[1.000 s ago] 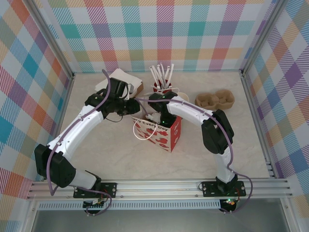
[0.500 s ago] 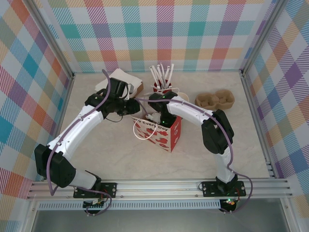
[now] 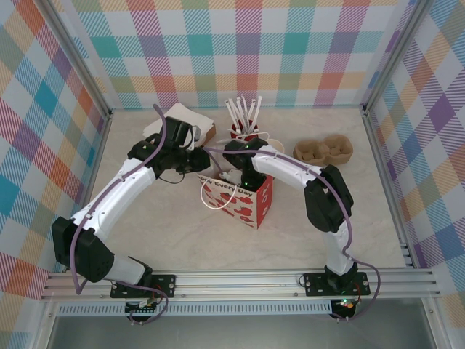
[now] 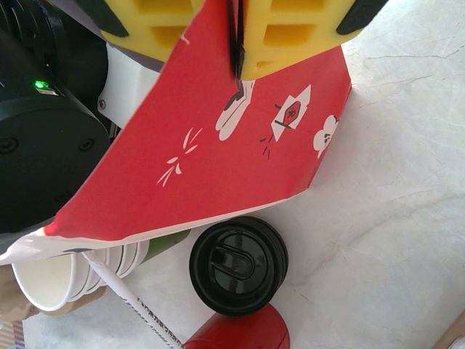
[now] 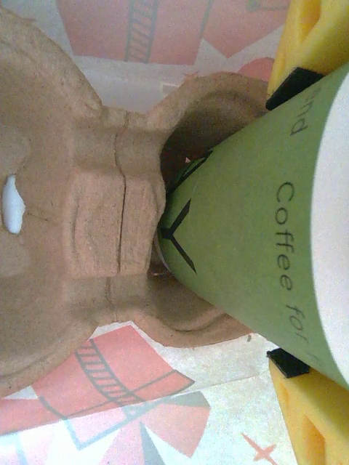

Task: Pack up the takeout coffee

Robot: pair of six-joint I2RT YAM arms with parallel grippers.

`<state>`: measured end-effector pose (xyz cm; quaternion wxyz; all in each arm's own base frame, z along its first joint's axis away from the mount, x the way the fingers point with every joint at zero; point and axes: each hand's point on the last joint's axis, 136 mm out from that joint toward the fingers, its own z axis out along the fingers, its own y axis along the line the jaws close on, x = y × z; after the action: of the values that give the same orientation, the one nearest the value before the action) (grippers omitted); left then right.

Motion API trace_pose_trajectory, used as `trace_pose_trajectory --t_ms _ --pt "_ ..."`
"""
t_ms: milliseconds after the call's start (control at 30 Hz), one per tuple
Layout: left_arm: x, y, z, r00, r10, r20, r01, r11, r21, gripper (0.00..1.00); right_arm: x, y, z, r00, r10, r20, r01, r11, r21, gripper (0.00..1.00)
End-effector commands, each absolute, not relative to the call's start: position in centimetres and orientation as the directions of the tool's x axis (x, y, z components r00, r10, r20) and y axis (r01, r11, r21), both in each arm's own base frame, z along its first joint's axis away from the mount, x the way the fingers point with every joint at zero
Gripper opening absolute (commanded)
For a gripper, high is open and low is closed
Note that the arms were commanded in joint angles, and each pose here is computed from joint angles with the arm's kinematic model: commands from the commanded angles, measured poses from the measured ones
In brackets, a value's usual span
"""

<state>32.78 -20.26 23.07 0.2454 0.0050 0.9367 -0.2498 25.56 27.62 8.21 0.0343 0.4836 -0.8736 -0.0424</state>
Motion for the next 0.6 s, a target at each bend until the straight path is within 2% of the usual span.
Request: trace_pose_trajectory --t_ms 0,567 --pt "33.2 -20.2 23.3 -0.877 -0.113 -0.468 0.128 0.882 -0.453 0.13 26.1 26.3 6.6 -0.533 -0.843 0.065 -0.843 0.536 0.045 0.67" --pt "33.2 -20.0 23.5 -0.876 -0.128 -0.465 0.112 0.884 -0.453 0.13 26.6 25.1 8.2 -0.543 -0.838 0.057 -0.840 0.542 -0.030 0.67"
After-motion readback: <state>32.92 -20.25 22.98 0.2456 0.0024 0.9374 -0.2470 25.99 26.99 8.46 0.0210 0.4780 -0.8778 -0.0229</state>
